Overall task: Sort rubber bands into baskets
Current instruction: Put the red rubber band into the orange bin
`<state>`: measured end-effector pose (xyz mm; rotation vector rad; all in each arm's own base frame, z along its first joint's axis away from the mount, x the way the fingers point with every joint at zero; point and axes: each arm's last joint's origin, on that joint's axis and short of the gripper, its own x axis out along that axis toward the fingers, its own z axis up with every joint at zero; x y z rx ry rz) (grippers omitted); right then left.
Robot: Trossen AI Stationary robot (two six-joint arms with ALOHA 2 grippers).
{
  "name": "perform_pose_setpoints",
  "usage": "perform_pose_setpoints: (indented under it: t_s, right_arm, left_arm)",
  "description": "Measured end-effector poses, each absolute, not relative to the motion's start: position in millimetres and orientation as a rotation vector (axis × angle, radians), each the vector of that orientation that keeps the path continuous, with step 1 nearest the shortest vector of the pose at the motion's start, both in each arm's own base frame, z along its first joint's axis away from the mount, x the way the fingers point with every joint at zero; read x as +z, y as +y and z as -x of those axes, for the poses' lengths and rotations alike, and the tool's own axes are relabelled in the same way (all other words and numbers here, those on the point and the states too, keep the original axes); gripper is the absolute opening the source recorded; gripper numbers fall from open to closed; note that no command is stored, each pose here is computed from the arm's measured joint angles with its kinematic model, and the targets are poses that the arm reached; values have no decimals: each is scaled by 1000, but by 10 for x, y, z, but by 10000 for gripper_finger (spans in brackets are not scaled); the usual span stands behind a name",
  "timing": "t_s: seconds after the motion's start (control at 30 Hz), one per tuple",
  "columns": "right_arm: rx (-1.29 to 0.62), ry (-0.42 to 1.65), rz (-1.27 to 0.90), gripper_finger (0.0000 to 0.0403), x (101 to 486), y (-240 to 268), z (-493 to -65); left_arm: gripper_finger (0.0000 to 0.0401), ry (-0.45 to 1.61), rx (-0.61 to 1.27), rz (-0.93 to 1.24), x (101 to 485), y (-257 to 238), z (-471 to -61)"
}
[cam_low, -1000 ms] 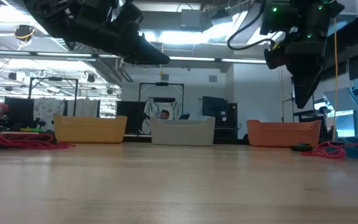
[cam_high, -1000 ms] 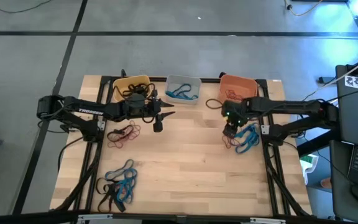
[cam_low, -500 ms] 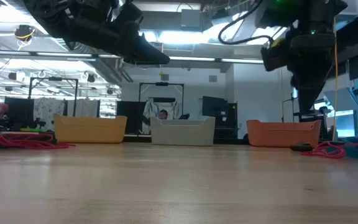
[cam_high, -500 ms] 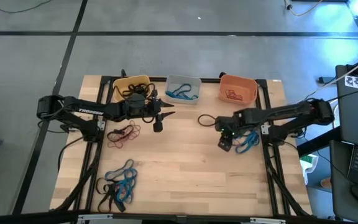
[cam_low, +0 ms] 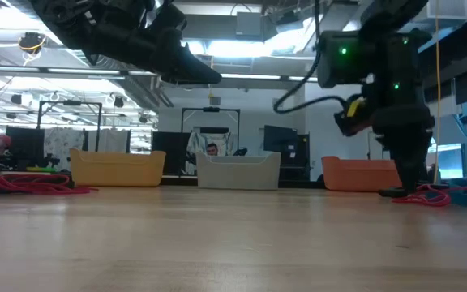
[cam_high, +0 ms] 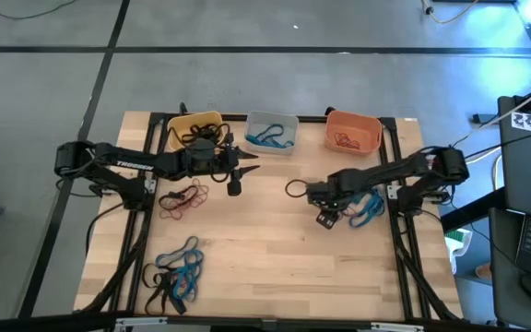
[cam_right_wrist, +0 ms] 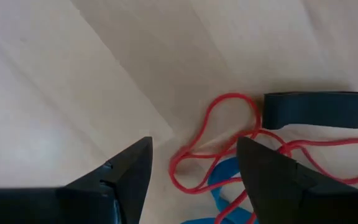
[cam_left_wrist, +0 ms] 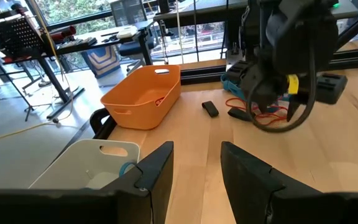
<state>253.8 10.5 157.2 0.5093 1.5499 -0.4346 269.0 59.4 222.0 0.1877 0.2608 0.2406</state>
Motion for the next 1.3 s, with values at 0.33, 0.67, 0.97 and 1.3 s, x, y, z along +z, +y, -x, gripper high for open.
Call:
perform_pose_setpoints:
  t_s: [0.33, 0.67, 0.97, 1.3]
  right_arm:
    - [-415, 1555, -492, 162, 1395, 102, -2653]
    - [-373, 1565, -428, 61, 1360, 101, -2664]
    - [-356, 1503, -316, 9, 1535, 76, -2595]
    - [-426, 1287, -250, 2, 2072, 25, -2373]
  left_arm:
    - [130, 261, 241, -188, 2220, 594, -2690]
    - [130, 261, 240, -188, 2220, 593, -2690]
    - [130, 261, 240, -188, 2219, 593, -2690]
    - [130, 261, 240, -188, 2219, 593, -2690]
